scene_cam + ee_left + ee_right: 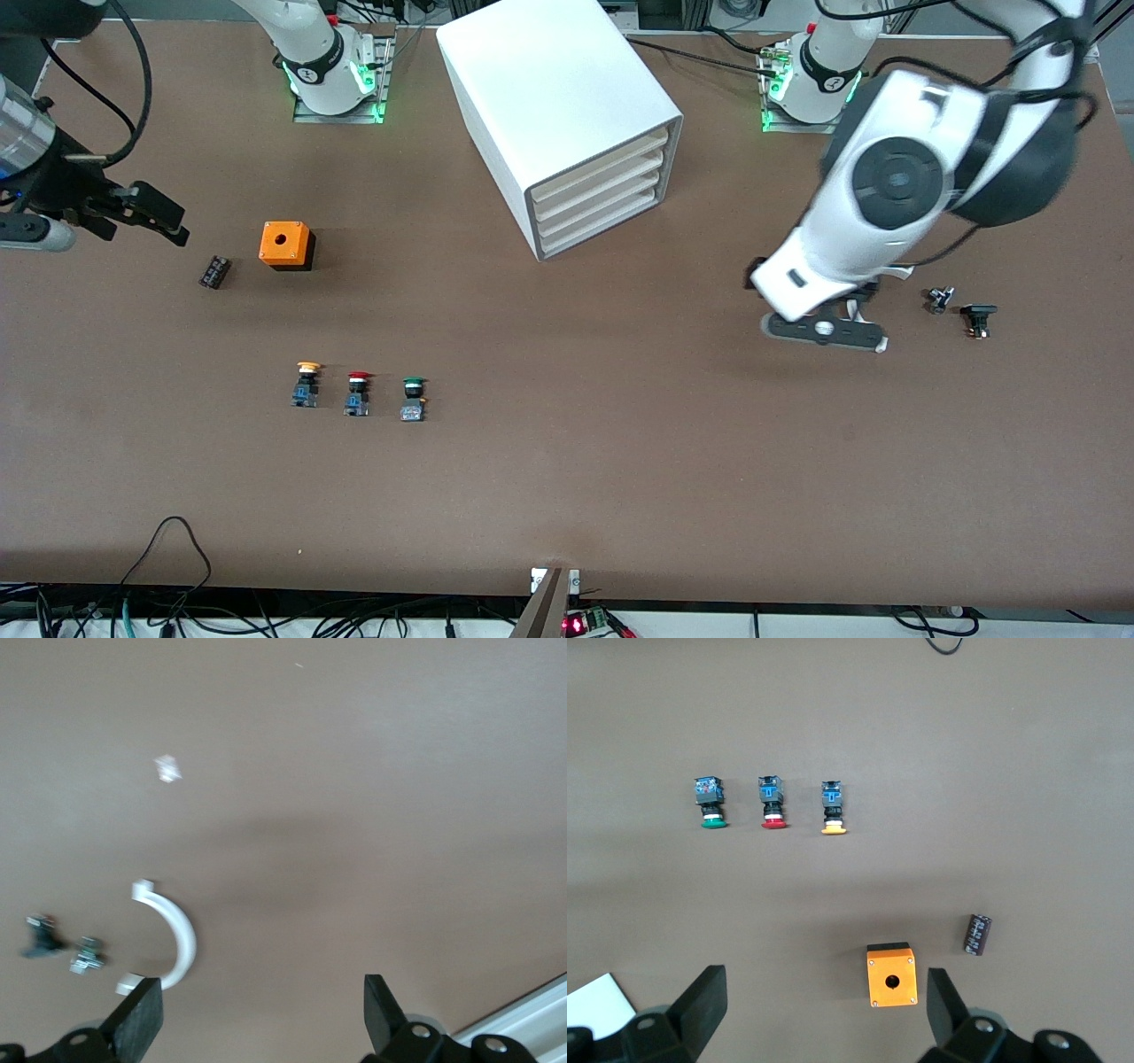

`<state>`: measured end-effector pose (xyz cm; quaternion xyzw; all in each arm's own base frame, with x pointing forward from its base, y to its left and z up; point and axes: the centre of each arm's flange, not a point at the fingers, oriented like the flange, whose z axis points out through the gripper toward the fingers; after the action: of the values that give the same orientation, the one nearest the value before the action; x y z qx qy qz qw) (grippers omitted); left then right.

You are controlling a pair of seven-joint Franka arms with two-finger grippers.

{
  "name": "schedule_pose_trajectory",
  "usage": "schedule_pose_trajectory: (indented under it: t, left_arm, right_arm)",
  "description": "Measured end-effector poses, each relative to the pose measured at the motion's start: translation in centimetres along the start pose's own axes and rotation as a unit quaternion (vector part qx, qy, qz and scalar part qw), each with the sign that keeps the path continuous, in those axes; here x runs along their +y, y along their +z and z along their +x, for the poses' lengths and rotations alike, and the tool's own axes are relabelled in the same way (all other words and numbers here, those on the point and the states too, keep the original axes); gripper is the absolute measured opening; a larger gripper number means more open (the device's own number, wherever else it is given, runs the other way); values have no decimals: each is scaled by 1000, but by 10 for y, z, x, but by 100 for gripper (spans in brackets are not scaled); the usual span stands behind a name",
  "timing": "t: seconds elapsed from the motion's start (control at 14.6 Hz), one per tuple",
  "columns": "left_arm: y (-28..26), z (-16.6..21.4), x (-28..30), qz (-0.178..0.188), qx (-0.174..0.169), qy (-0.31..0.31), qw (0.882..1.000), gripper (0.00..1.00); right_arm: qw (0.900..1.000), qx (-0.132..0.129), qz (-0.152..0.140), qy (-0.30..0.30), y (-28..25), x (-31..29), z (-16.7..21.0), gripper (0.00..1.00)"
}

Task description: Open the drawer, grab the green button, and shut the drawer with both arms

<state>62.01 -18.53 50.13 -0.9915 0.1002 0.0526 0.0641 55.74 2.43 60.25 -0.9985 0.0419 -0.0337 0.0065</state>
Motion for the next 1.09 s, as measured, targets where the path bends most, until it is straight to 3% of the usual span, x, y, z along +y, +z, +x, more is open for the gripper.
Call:
schedule_pose_trajectory:
  t: [0.2,0.34,0.61,0.82,1.09]
  left_arm:
    - [-18,-16,-72,-37,9,17,999,100]
    - [-24,-35,-107,-45,33,5,998,100]
    - [-35,-80,-122,-42,89,-17,995,100]
    - [-39,-97,-134,-62,95,-43,993,100]
    - [-32,-102,-145,-66,80,-38,994,100]
  right_arm:
    - [1000,1,0,-2,-22,-2,-1,100]
    - [1000,-3,0,-2,-24,-3,-2,100]
    - [1000,-8,-1,-7,-20,-9,-2,100]
    - [1000,-9,-3,-7,-19,-9,-1,100]
    - [999,-18,-31,-21,-14,-17,-2,100]
